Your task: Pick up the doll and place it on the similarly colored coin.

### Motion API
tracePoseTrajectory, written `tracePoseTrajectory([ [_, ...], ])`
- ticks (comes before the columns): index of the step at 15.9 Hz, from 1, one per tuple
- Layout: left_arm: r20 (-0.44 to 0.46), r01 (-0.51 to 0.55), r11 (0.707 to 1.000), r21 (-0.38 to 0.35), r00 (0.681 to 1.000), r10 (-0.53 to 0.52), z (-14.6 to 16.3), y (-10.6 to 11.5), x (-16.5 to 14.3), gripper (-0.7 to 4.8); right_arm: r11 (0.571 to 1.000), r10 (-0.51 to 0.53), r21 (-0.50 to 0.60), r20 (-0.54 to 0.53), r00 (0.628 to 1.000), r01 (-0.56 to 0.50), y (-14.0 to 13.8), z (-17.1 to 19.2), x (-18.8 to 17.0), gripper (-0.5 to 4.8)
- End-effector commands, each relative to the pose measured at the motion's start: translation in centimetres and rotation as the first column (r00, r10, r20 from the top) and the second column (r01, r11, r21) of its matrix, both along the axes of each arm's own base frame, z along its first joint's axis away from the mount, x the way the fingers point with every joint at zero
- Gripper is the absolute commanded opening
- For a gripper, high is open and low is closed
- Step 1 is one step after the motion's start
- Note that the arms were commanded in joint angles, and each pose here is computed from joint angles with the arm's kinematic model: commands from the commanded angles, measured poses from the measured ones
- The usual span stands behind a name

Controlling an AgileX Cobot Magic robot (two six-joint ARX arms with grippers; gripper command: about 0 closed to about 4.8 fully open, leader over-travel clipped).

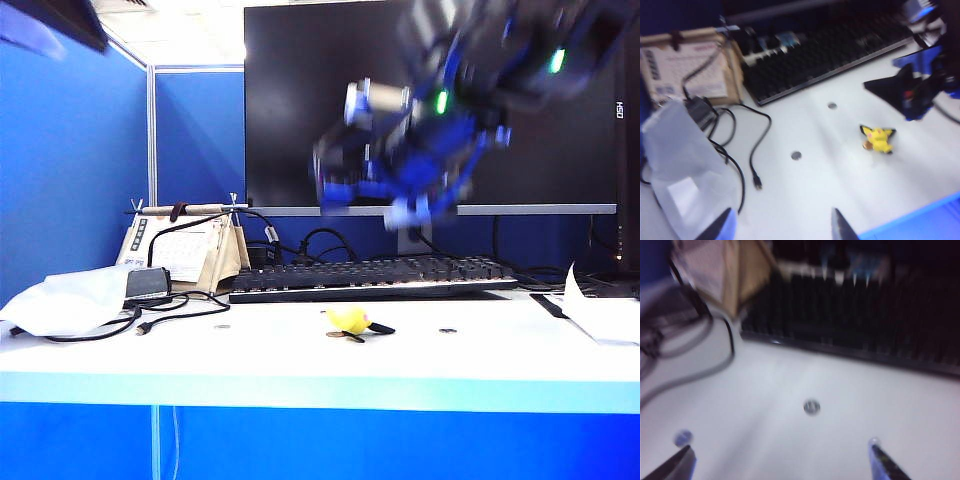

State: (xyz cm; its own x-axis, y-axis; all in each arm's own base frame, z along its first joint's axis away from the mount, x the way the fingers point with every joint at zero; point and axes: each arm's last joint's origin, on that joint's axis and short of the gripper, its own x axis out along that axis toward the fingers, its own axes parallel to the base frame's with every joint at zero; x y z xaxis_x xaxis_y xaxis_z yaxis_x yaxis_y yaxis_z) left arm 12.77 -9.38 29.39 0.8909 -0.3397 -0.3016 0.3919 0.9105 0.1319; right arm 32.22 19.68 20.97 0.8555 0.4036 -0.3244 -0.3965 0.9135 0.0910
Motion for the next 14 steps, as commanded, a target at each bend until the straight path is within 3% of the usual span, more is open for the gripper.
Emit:
tracePoseTrajectory([
  [1, 0.002, -0.022, 0.998, -0.062, 1.0, 0.022, 0.4, 0.2, -0.2, 2.56, 1.0, -0.009, 0.023, 0.049, 0.999, 0.008, -0.6, 2.7, -0.9, 4.37],
  [3, -0.045, -0.043, 0.994, -0.098, 0.998, 0.039, -0.9, 0.2, -0.2, 2.56, 0.996, -0.087, 0.034, 0.1, 0.991, 0.084, -1.9, 4.3, -2.6, 2.87],
  [4, -0.062, -0.063, 0.992, -0.113, 0.997, 0.056, -1.5, 0.2, -0.1, 2.56, 0.993, -0.118, 0.042, 0.12, 0.986, 0.114, -2.6, 4.6, -3.4, 2.47],
  [6, -0.132, -0.233, 0.94, -0.249, 0.97, 0.205, -4.2, 0.6, -0.2, 2.57, 0.972, -0.231, 0.085, 0.167, 0.958, 0.219, -5.8, 4.6, -7.0, 2.37],
  [8, -0.107, -0.349, 0.899, -0.265, 0.937, 0.332, -6.8, 1.3, -0.6, 2.56, 0.941, -0.338, 0.094, 0.188, 0.922, 0.326, -8.9, 3.6, -11.1, 2.37],
  [11, -0.074, -0.45, 0.835, -0.318, 0.889, 0.451, -9.4, 2.3, -1.3, 2.56, 0.906, -0.421, 0.142, 0.212, 0.882, 0.398, -12.1, 0.8, -16.4, 2.37],
  [12, -0.065, -0.478, 0.822, -0.308, 0.873, 0.483, -10.3, 2.6, -1.5, 2.56, 0.877, -0.477, 0.177, 0.205, 0.855, 0.447, -13.2, -0.6, -18.0, 2.37],
  [14, -0.082, -0.474, 0.835, -0.28, 0.878, 0.471, -11.5, 2.8, -1.9, 2.56, 0.839, -0.542, 0.187, 0.21, 0.814, 0.511, -14.4, -2.2, -19.8, 2.37],
])
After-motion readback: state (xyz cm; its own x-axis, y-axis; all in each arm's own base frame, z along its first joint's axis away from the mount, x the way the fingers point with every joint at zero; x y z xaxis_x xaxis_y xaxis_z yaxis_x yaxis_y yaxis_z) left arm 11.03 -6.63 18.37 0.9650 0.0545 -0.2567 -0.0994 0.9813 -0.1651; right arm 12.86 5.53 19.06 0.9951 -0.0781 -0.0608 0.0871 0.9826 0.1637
